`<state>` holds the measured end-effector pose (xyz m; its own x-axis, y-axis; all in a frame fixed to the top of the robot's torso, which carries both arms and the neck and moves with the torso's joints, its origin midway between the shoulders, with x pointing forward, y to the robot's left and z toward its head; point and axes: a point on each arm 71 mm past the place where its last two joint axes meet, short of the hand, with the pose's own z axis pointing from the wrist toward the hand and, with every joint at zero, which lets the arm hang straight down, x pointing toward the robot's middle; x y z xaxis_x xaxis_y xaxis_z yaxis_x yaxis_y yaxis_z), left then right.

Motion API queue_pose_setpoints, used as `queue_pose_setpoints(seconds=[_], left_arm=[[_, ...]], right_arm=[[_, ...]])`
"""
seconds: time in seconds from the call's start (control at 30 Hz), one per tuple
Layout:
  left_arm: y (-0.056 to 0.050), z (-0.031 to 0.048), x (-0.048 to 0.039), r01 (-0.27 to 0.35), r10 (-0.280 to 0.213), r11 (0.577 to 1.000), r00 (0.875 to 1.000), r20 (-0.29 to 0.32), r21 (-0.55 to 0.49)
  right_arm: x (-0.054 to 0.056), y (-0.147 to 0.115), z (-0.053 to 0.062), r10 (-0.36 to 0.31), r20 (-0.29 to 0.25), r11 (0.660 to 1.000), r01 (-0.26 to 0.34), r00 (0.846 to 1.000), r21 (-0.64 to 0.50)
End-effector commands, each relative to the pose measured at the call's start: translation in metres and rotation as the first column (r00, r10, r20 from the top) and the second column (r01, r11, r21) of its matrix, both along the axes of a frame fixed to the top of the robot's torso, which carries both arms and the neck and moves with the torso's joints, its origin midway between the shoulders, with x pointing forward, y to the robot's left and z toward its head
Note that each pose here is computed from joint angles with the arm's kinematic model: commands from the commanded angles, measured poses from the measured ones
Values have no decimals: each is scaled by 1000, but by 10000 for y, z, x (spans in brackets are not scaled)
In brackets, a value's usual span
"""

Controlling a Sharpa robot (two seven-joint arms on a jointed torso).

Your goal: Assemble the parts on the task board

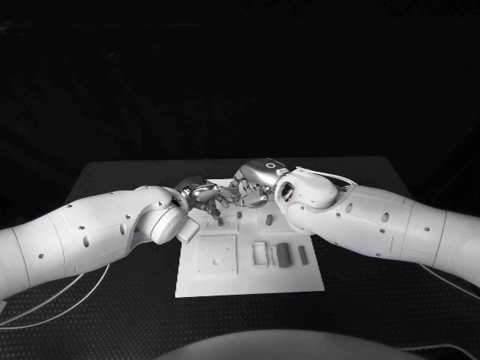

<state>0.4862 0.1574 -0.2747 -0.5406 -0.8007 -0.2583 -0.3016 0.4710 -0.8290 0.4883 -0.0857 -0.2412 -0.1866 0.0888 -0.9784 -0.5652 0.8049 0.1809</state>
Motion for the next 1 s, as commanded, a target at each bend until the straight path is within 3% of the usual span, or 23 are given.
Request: queue_pose_setpoints(seconds=[0.03,0.47,1.0], left_arm=[[-30,4,-1,8,-8,1000,1000,-11,-8],[-66,-12,-22,38,-39,999,998,-43,-9],[-101,-1,-32,38,-41,998,998,-49,-47]], right_arm=[[-10,22,2,9,1,1000,-9,1000,-14],[-21,52,4,15,-2,1000,-15,1000,-14],[-22,85,-4,20,-11,1000,-21,1000,-17]])
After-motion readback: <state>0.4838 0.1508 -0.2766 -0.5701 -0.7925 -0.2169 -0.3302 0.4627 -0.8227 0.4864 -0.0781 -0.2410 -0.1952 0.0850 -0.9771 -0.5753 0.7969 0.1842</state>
